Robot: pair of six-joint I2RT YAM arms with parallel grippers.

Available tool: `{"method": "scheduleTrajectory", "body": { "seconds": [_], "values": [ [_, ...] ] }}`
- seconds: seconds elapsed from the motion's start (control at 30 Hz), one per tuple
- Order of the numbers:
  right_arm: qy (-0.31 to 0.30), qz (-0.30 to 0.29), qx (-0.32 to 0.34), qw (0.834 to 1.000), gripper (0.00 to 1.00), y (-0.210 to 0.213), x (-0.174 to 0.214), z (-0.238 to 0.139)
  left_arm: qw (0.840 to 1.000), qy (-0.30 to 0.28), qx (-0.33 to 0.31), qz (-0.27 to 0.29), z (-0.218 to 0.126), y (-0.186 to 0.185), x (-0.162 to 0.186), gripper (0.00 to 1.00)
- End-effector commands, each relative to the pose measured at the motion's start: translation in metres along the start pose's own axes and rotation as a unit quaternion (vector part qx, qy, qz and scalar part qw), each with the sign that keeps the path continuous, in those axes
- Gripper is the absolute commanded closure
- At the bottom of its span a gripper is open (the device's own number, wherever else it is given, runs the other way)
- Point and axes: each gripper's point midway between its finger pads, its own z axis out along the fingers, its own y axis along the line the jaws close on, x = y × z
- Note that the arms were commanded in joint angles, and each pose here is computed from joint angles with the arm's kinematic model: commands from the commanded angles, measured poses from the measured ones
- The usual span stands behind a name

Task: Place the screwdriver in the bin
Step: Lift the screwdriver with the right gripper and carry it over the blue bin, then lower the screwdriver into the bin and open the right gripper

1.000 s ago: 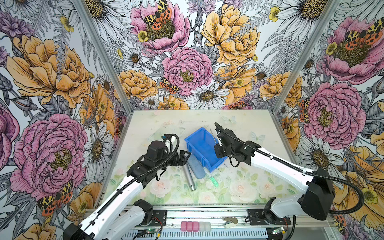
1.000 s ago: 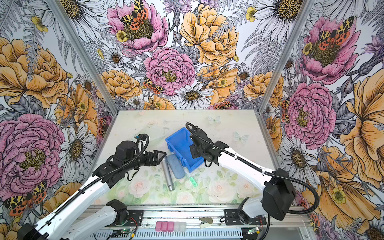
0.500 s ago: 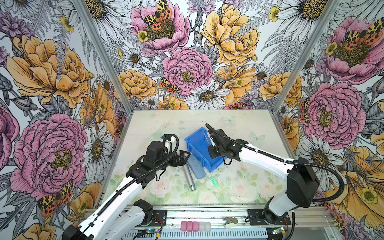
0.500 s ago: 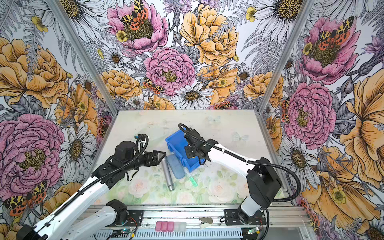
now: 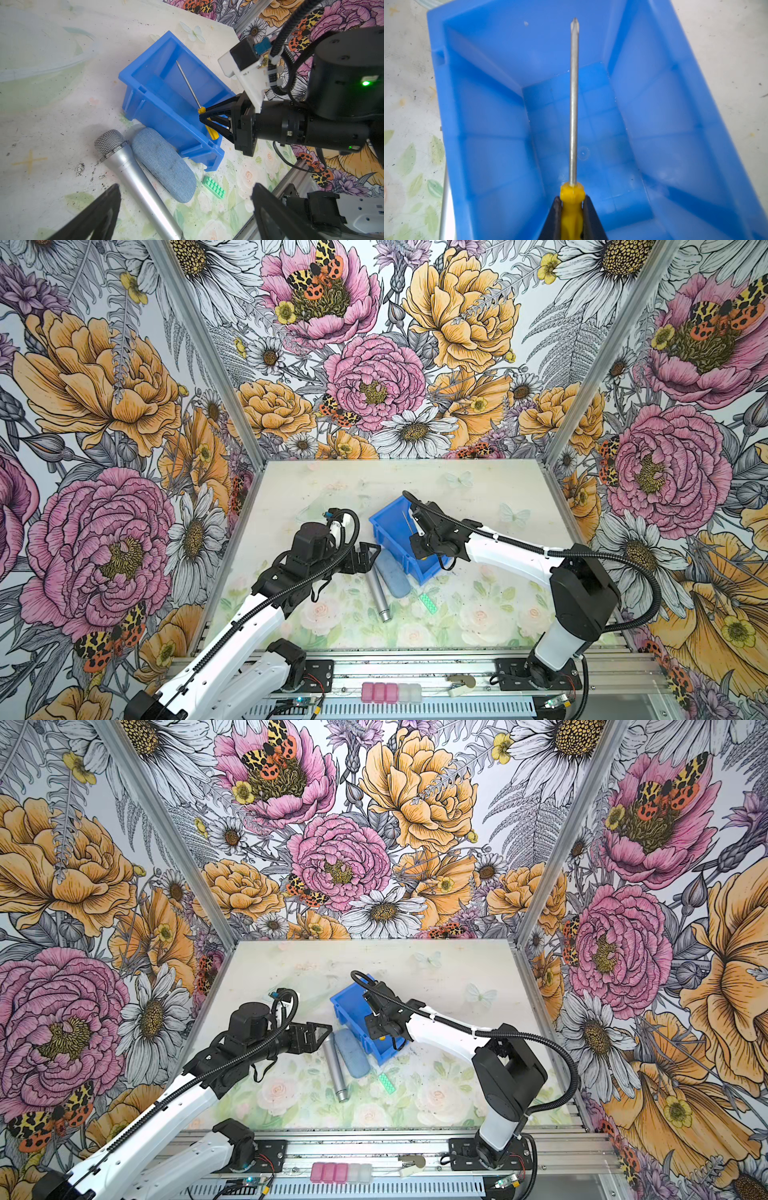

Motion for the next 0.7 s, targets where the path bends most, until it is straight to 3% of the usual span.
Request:
{"method": "scheduleTrajectory", "body": {
  "seconds": [0.0, 0.33, 0.67],
  "values": [
    [-0.012, 0.016, -0.012, 1.000, 1.00, 0.003, -0.007, 0.006, 1.000, -0.001, 0.014, 0.012, 0.001, -0.004, -0.001, 0.01],
    [-0.002, 0.029, -0.010, 1.000, 0.96, -0.003, 0.000, 0.017, 1.000, 0.011, 0.012, 0.012, 0.005, -0.003, 0.002, 0.01],
    [-0.024, 0.027, 0.002, 0.999, 0.68, -0.006, -0.011, 0.008, 1.000, 0.010, 0.009, 0.011, 0.006, 0.001, -0.003, 0.01]
  ]
}}
